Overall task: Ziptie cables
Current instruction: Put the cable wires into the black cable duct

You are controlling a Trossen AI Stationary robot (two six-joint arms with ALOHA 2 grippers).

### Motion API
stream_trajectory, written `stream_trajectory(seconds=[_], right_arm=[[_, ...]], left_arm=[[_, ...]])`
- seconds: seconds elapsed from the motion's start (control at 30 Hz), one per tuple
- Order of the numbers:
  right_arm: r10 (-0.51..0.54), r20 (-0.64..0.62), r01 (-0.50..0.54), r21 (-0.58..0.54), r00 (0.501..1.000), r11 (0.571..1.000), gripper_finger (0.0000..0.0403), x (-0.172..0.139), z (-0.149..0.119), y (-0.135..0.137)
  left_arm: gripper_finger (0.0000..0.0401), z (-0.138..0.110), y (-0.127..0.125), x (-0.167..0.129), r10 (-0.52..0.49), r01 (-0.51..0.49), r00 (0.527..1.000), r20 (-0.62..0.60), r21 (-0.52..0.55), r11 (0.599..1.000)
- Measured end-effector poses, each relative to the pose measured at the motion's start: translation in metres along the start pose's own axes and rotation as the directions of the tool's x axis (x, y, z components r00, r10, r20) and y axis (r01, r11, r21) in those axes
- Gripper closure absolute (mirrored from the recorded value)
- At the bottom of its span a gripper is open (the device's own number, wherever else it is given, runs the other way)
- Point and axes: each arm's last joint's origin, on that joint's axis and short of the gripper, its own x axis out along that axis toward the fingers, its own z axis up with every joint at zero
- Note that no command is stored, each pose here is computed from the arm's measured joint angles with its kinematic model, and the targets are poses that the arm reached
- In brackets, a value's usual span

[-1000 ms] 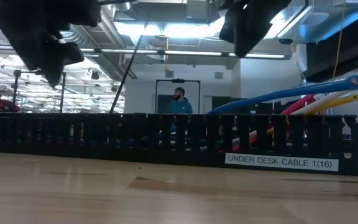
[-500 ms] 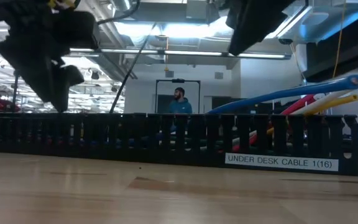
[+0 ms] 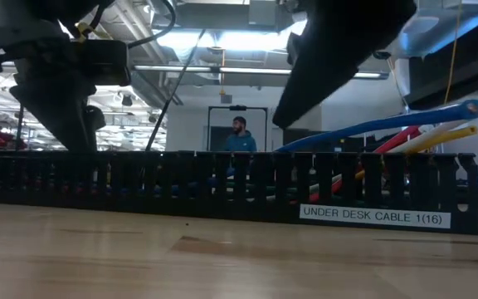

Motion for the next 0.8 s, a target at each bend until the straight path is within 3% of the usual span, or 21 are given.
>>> stream_trajectory(seconds=[0.13,0.33,0.53,0.8], right_arm=[[-0.005,-0.037,0.007,0.054,0.999,0.999,0.0249,0.002,-0.005,0.002],[-0.131,-0.153,0.144,0.078,0.979,0.986,0.0249,0.0,-0.018,-0.008],[-0.235,-0.281,0.257,0.04,0.93,0.966,0.0249,-0.01,-0.027,-0.015],[-0.315,-0.315,0.333,0.006,0.895,0.943,0.0249,-0.029,-0.019,-0.017]], left_arm=[[0.0226,0.001,0.0,0.0,0.004,-0.004,1.0,0.017,-0.004,1.0],[0.0226,0.001,0.0,0.0,0.008,-0.008,1.0,0.014,0.004,1.0],[0.0226,0.001,0.0,0.0,0.008,-0.008,1.0,0.015,0.007,1.0],[0.0226,0.001,0.0,0.0,0.009,-0.009,1.0,0.016,0.006,1.0]])
